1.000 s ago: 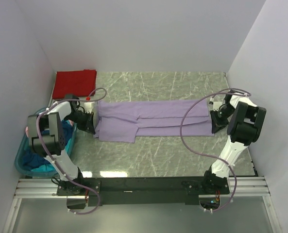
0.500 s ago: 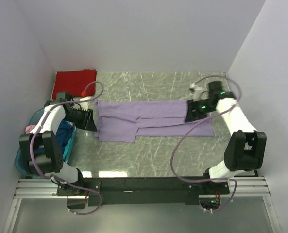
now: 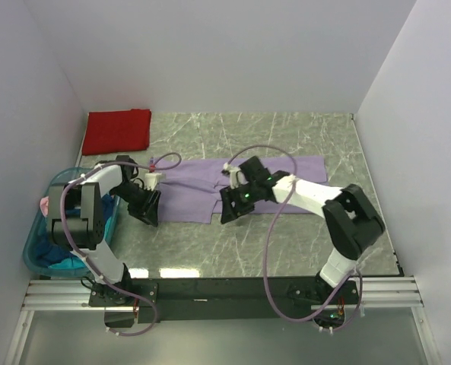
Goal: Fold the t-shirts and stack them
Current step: Fold the tshirt
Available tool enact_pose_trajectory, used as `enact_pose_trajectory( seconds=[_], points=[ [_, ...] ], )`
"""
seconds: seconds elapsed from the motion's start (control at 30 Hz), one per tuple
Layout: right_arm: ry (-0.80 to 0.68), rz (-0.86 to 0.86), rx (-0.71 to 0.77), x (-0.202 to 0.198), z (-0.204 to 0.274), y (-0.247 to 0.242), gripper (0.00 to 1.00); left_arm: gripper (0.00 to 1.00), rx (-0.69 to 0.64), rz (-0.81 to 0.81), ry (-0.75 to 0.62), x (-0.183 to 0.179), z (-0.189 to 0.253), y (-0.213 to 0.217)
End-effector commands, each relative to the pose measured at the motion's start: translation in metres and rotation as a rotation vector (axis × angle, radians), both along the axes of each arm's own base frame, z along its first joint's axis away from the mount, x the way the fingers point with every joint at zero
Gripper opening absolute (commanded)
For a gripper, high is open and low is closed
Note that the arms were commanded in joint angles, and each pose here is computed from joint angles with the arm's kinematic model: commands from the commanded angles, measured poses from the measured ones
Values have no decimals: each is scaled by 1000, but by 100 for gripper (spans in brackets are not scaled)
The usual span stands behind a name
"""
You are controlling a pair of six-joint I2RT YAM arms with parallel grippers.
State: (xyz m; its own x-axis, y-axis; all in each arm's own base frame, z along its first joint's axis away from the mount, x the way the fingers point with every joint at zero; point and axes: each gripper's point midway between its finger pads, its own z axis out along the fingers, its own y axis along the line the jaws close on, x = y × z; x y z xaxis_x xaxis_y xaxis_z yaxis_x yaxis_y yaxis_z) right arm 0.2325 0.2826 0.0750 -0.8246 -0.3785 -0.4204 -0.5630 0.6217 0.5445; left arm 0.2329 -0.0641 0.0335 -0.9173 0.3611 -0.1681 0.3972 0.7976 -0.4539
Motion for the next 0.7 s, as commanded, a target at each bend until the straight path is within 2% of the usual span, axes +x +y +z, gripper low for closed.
enact_pose_trajectory(
  seconds=[0.0, 0.23, 0.5, 0.67],
  points=[
    [-47, -36, 43, 9, 0, 42, 65, 50, 60, 20, -18, 7, -14, 8],
    [-5, -58, 34, -2, -30, 69, 66, 53, 57, 2, -7, 8, -25, -3],
    [-3, -141, -34, 13, -55, 73, 68, 51, 36, 36, -38, 27, -18, -15],
    [15, -155, -22, 17, -57, 82, 67, 50, 58, 83, -46, 36, -19, -13]
  ],
)
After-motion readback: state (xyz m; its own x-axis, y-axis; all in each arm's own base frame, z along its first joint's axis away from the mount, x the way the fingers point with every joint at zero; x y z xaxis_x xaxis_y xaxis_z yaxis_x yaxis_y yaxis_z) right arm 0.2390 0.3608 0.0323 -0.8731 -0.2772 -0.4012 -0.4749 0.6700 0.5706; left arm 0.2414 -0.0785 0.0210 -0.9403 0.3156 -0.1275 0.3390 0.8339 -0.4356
